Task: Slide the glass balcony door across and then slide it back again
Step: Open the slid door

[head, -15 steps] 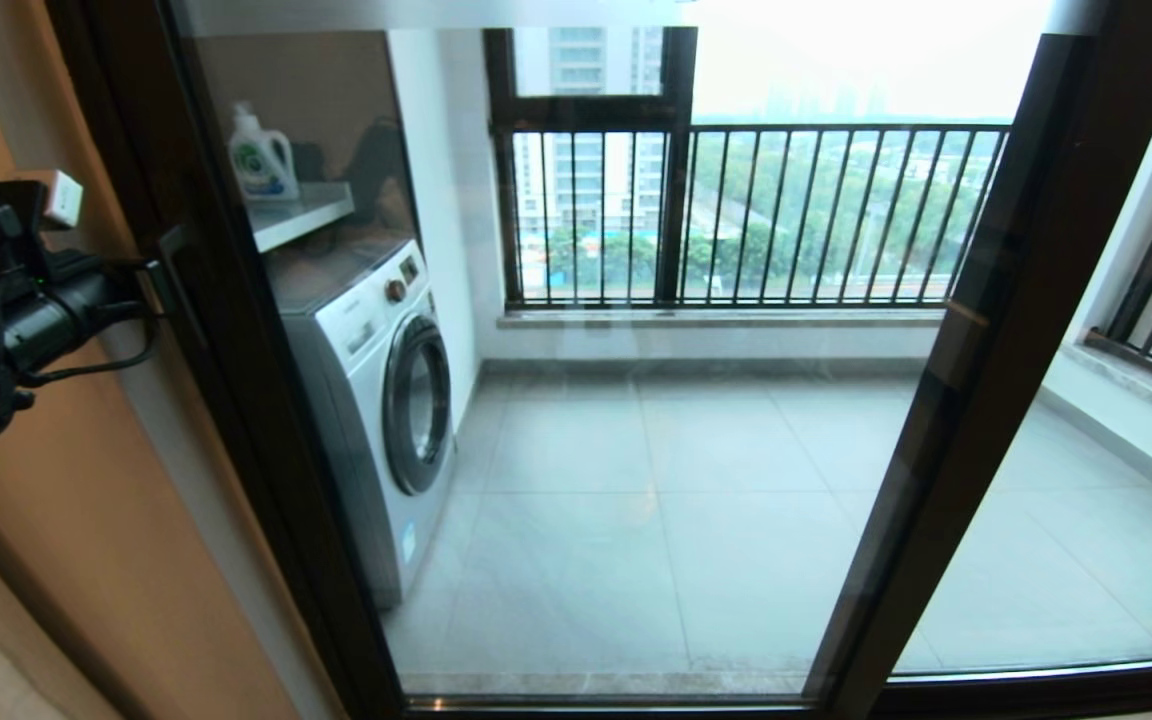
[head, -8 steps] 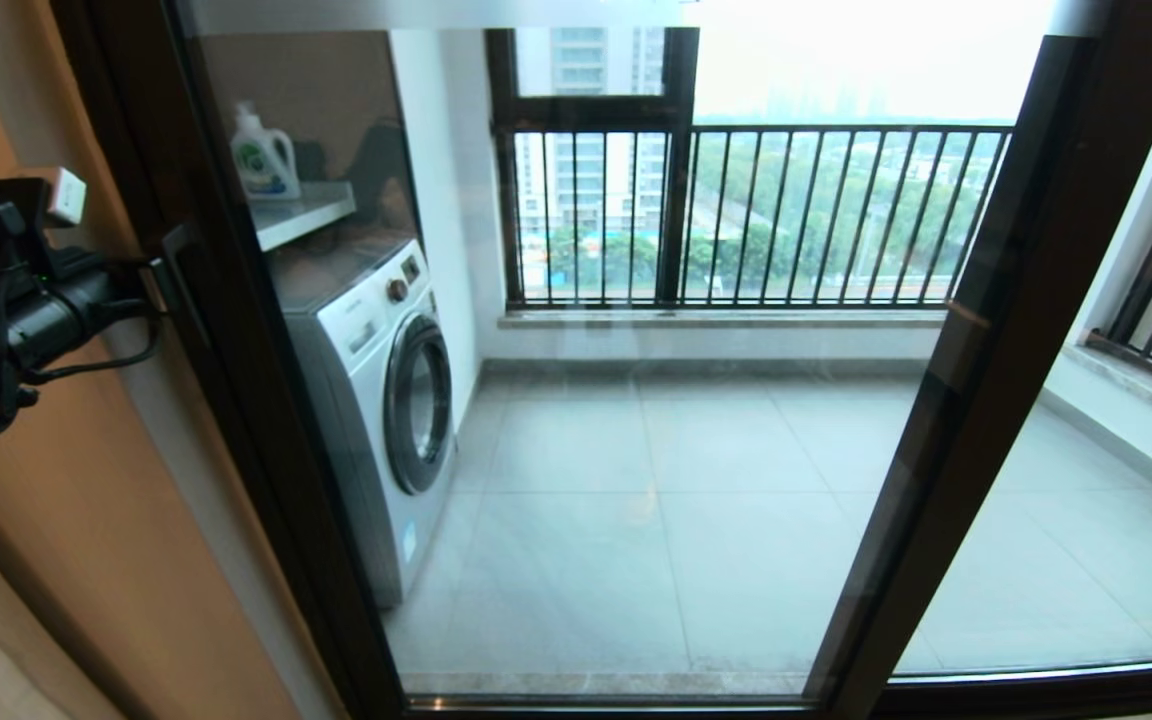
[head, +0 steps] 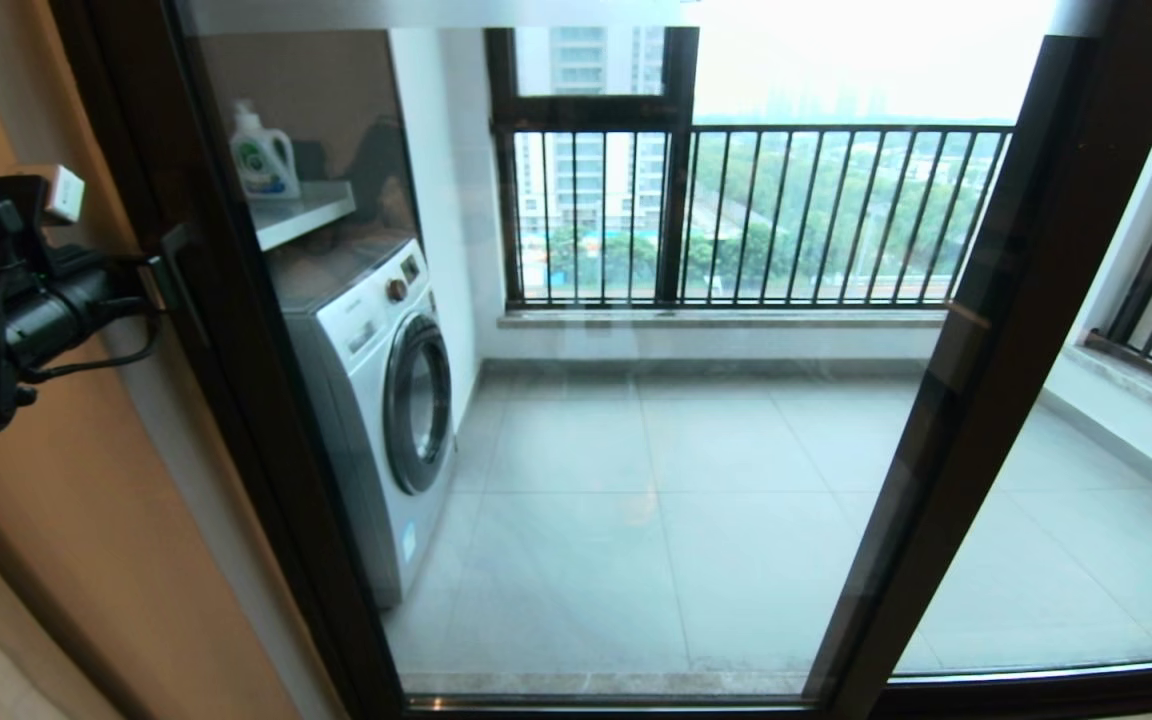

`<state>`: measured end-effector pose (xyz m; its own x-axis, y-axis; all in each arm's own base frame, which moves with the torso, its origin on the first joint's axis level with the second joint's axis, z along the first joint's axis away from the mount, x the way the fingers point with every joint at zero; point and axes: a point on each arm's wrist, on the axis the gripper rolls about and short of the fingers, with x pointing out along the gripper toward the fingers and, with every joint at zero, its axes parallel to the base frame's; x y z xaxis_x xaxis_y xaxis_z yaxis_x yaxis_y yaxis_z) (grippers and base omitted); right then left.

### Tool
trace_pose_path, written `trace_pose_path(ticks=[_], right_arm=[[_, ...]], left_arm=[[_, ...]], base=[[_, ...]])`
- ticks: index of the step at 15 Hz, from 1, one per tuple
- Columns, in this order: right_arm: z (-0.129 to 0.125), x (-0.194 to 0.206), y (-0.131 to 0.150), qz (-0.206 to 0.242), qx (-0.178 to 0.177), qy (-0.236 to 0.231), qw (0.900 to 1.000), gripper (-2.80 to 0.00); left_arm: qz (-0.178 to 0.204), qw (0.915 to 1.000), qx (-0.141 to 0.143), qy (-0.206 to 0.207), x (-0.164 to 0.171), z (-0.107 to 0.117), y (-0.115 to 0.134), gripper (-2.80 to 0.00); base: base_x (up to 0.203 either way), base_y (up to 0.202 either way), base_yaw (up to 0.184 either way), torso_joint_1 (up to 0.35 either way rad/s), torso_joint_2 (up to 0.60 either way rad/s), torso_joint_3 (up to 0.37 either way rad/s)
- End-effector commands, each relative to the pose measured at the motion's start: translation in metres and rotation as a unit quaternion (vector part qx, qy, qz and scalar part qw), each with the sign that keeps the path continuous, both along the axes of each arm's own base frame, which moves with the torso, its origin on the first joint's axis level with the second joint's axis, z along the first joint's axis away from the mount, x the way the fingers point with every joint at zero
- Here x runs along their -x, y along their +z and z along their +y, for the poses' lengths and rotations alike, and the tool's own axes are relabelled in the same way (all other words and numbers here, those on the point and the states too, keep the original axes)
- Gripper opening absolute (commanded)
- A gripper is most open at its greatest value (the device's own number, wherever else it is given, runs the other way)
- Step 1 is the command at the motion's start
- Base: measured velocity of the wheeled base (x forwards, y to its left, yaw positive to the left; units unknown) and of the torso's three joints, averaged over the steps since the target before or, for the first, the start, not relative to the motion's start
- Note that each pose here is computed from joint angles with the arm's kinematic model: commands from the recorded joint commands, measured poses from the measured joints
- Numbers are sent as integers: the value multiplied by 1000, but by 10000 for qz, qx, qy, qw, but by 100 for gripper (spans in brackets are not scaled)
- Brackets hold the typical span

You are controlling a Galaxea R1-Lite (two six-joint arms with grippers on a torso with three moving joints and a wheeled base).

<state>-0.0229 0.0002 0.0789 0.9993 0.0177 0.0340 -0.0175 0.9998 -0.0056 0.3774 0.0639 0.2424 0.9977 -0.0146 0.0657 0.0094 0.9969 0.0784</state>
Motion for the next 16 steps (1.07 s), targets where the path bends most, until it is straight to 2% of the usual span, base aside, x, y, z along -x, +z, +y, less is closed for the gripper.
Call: trace_pose_path(ticks=[1,16], right_arm=[[0,-1,-3,63,1,4,10000,-280],[0,-1,-3,63,-1,4,10000,-280]], left_arm=[[-47,9998,1,-191,-2,-23,2,-280],[-34,9989,15,-459,-2,-48,1,-280]], base=[[0,0,0,0,0,0],[0,0,0,0,0,0]])
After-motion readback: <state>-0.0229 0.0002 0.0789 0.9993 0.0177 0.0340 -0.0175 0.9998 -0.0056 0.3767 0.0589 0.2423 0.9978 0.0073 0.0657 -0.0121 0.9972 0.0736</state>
